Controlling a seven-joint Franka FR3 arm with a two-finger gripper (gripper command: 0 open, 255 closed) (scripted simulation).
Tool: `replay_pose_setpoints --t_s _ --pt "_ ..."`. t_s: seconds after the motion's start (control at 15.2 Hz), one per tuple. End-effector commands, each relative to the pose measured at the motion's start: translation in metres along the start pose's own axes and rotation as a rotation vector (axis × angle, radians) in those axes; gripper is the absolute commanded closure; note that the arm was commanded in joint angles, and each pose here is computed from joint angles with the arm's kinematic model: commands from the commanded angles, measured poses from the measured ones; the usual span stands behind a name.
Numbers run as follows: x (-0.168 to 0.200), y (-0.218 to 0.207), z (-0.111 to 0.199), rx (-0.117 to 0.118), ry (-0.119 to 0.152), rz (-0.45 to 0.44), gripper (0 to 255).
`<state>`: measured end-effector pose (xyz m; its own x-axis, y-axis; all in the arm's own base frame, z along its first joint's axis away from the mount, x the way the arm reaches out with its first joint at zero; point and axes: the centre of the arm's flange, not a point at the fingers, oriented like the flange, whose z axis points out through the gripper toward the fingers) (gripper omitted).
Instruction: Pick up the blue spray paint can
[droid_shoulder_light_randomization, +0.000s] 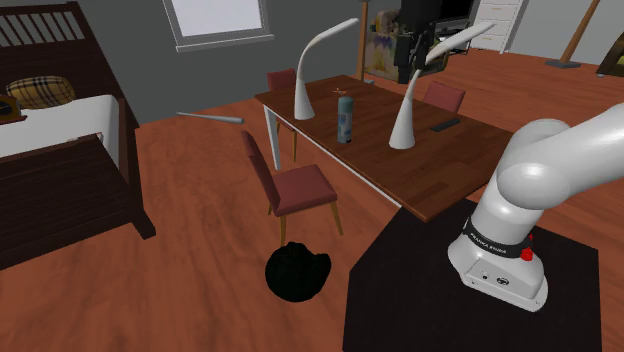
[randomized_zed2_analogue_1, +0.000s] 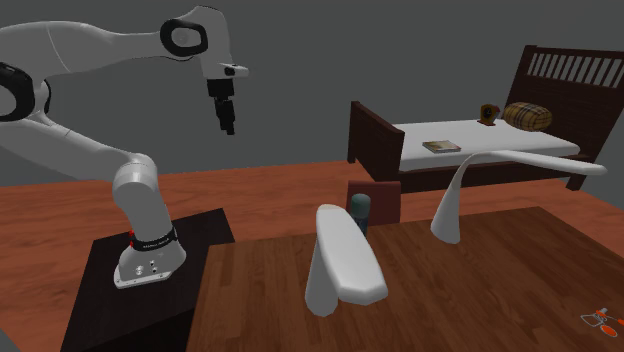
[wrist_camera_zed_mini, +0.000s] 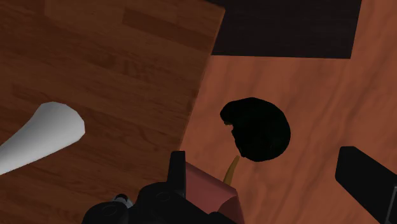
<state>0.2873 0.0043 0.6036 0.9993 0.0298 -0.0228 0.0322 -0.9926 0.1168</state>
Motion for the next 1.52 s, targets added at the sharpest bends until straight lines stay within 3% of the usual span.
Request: replay_pose_setpoints --t_s 0.0,1.45 --pt "0.000 0.000 0.000 0.000 0.000 0.000 0" --pt "0.198 0.174 0.132 0.068 0.021 -0.121 0"
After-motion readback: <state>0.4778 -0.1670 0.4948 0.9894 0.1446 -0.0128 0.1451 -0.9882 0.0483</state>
